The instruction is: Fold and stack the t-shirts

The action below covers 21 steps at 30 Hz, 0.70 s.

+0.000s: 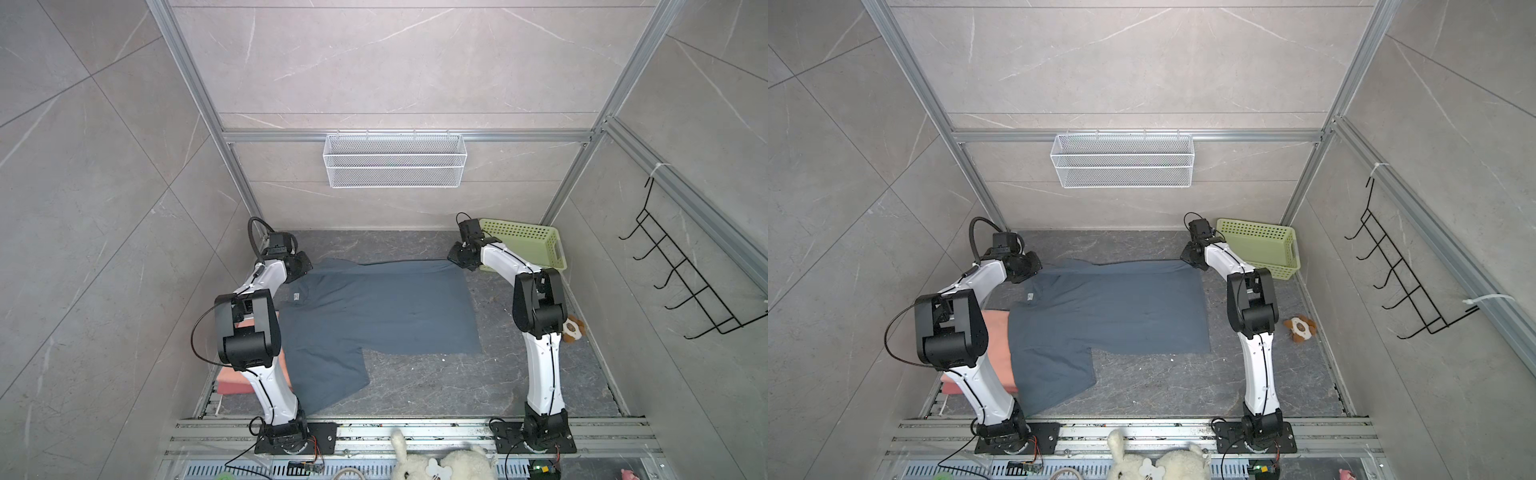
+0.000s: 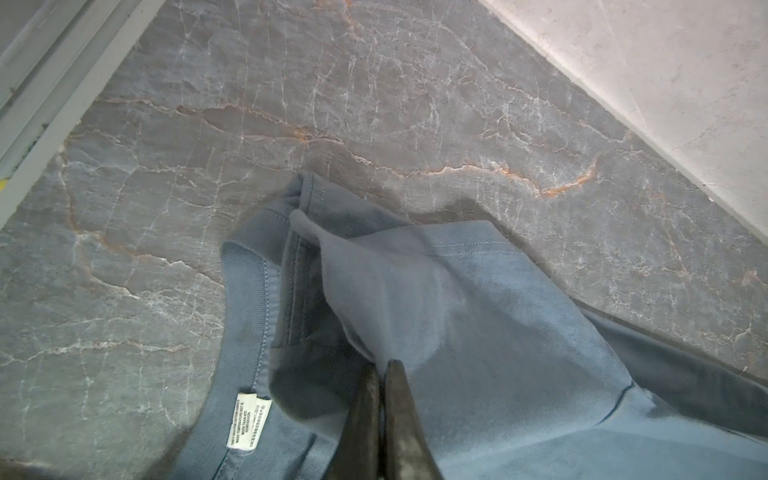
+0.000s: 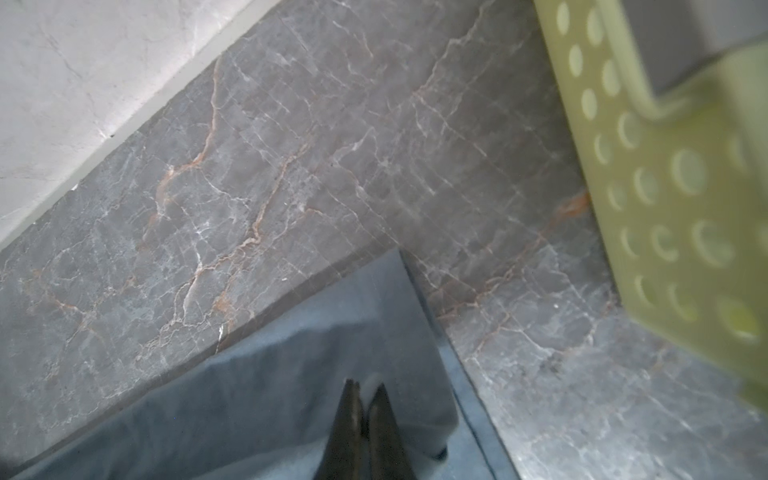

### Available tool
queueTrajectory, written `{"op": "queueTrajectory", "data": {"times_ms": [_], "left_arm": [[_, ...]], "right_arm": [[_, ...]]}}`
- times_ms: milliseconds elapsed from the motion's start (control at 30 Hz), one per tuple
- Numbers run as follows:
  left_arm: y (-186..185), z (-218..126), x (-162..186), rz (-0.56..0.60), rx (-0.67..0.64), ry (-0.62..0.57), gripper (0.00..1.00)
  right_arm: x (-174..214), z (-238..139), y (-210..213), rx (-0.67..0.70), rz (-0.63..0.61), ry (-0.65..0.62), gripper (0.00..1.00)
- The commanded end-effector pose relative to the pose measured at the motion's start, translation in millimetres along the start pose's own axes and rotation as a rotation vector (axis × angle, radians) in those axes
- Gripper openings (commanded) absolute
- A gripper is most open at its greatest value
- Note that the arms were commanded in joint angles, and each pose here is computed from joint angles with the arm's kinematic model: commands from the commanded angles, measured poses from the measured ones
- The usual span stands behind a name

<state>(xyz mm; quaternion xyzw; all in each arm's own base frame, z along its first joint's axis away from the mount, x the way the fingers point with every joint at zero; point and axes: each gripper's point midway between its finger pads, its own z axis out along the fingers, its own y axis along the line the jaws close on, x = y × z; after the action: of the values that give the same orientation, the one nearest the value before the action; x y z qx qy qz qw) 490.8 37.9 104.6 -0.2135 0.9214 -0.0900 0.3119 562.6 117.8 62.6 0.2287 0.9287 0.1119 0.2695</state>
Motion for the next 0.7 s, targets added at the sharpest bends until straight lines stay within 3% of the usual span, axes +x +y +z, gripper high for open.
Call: {"op": "queueTrajectory", "data": {"times_ms": [0,300,467,533,600,667], "left_arm": [[0.2,-14.3,-11.4,-0.023,0.003,-0.047,0.00],[11.1,-14.7,3.9,-0.042,-0.035,-0.025,0.00],[18.9,-20.7,10.5,-0.053,-0.072,-0.022,0.01],[24.4,-23.9,15.2,-0.062,-0.091,-0.024,0.11],[26.5,-25.3,18.0,-0.067,-0.098,-0.027,0.19],[27.0,-24.6,19.6,-0.072,-0.098,-0.019,0.31]], "right_arm": [[-1.0,0.6,0.2,-0.002,0.024,-0.010,0.00],[13.4,-10.4,3.8,-0.005,0.020,0.013,0.03],[26.2,-40.3,-3.8,0.054,-0.009,-0.048,0.22],[29.0,-52.1,-27.2,0.137,0.035,-0.093,0.43],[27.3,-62.0,-41.4,0.177,0.072,-0.147,0.53],[22.2,-68.0,-43.7,0.177,0.085,-0.183,0.57]]}}
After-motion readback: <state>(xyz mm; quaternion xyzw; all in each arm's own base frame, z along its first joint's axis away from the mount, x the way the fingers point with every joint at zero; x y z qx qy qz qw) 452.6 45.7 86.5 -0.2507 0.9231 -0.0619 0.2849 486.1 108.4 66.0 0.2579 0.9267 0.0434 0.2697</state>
